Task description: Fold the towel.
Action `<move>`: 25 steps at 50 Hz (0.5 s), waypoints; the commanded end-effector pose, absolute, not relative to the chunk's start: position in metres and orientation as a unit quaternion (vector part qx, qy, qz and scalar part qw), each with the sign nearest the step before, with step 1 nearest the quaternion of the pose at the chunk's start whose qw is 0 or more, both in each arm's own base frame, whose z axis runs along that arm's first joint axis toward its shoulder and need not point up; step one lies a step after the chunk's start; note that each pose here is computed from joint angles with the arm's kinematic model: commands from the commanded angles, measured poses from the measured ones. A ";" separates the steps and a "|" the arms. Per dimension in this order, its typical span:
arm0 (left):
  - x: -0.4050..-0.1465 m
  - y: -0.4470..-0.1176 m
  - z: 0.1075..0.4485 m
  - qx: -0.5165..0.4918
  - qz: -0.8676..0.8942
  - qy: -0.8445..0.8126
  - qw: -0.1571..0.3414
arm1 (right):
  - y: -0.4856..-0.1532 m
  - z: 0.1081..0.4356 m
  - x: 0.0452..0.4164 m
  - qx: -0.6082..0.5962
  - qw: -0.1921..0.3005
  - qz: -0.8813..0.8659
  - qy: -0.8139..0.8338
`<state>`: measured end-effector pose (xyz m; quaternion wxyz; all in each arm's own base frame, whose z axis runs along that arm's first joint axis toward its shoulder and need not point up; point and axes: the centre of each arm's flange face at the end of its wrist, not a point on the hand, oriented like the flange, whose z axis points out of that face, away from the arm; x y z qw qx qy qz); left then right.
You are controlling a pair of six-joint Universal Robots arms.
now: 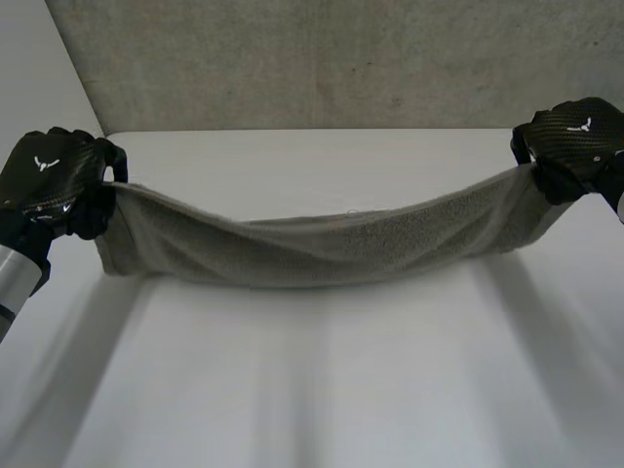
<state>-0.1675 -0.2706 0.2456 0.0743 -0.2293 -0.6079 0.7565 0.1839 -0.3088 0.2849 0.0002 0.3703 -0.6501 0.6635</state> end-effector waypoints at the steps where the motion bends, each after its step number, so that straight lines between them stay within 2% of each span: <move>1: -0.169 -0.282 0.223 -0.234 0.732 -0.634 0.088 | -0.310 0.271 0.188 0.380 -0.019 0.645 -0.663; 3: -0.171 -0.295 0.208 -0.234 0.716 -0.650 0.096 | -0.321 0.252 0.190 0.386 -0.024 0.625 -0.678; 10: -0.175 -0.328 0.181 -0.236 0.692 -0.674 0.104 | -0.358 0.227 0.190 0.392 -0.008 0.608 -0.690; 14: -0.179 -0.350 0.158 -0.257 0.676 -0.685 0.089 | -0.379 0.211 0.199 0.391 -0.002 0.599 -0.699; 21: -0.187 -0.369 0.134 -0.281 0.651 -0.702 0.067 | -0.401 0.190 0.214 0.391 0.016 0.597 -0.701; 25: -0.196 -0.376 0.125 -0.288 0.643 -0.706 0.070 | -0.417 0.174 0.220 0.385 0.028 0.596 -0.704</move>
